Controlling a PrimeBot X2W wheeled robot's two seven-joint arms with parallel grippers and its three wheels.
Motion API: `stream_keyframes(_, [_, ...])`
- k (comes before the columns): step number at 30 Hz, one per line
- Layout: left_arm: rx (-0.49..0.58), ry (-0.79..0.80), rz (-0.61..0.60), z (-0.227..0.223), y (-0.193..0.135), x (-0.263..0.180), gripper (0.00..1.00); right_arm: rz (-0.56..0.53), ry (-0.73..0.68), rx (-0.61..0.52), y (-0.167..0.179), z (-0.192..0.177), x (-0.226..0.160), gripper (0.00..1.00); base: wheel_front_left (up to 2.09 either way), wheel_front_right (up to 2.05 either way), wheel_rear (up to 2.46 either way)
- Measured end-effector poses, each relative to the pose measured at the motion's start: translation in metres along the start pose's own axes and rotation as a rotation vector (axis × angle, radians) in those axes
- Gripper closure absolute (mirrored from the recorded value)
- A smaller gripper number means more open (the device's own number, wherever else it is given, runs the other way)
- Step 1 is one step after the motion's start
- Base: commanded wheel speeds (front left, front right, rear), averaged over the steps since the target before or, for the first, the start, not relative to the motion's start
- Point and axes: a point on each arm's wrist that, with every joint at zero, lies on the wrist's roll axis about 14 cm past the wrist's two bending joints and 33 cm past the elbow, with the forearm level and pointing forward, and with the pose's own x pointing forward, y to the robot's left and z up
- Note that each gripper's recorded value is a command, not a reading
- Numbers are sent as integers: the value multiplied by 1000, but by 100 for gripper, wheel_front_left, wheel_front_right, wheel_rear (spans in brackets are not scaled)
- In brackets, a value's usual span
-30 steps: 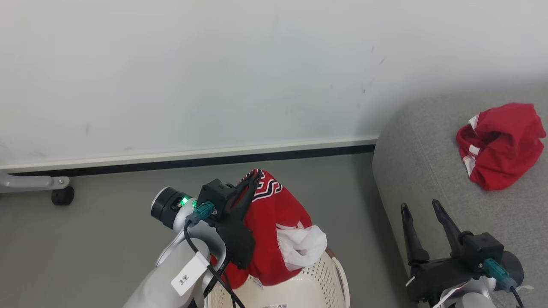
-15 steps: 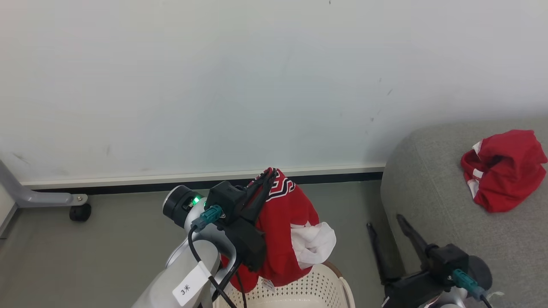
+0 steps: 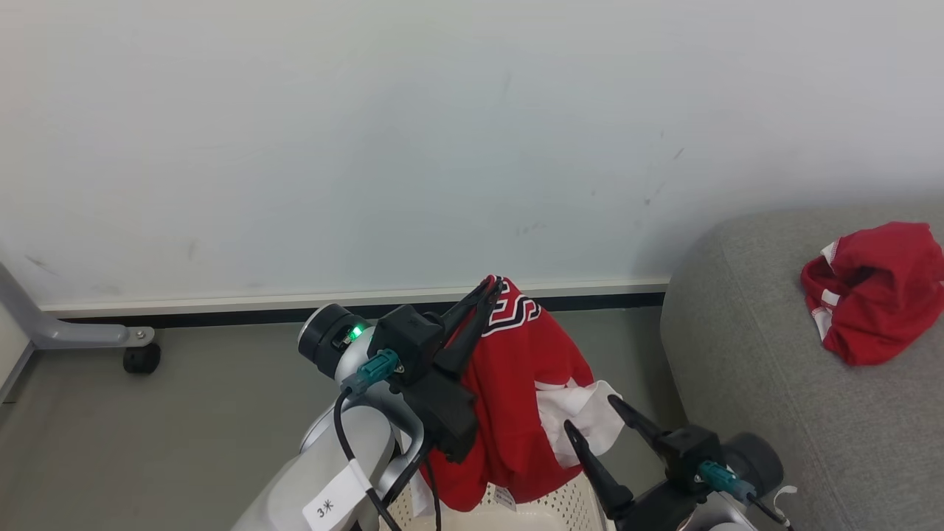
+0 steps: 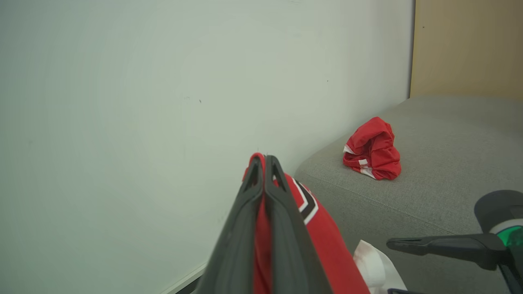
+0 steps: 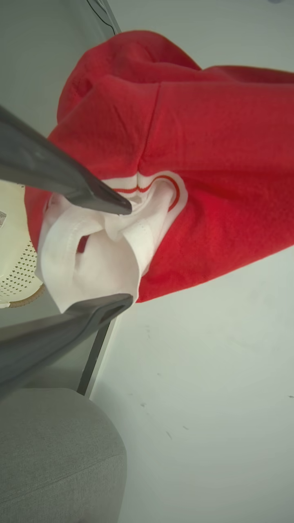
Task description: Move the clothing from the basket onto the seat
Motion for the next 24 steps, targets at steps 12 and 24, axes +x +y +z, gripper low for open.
stream_keyframes(12, [2, -25, -24, 11, -7, 2, 100, 103, 114, -52, 24, -24, 12, 0, 0, 0, 0])
stream_keyframes(24, [2, -32, -28, 17, -5, 2, 100, 282, 149, -133, 64, -22, 35, 0, 0, 0, 0])
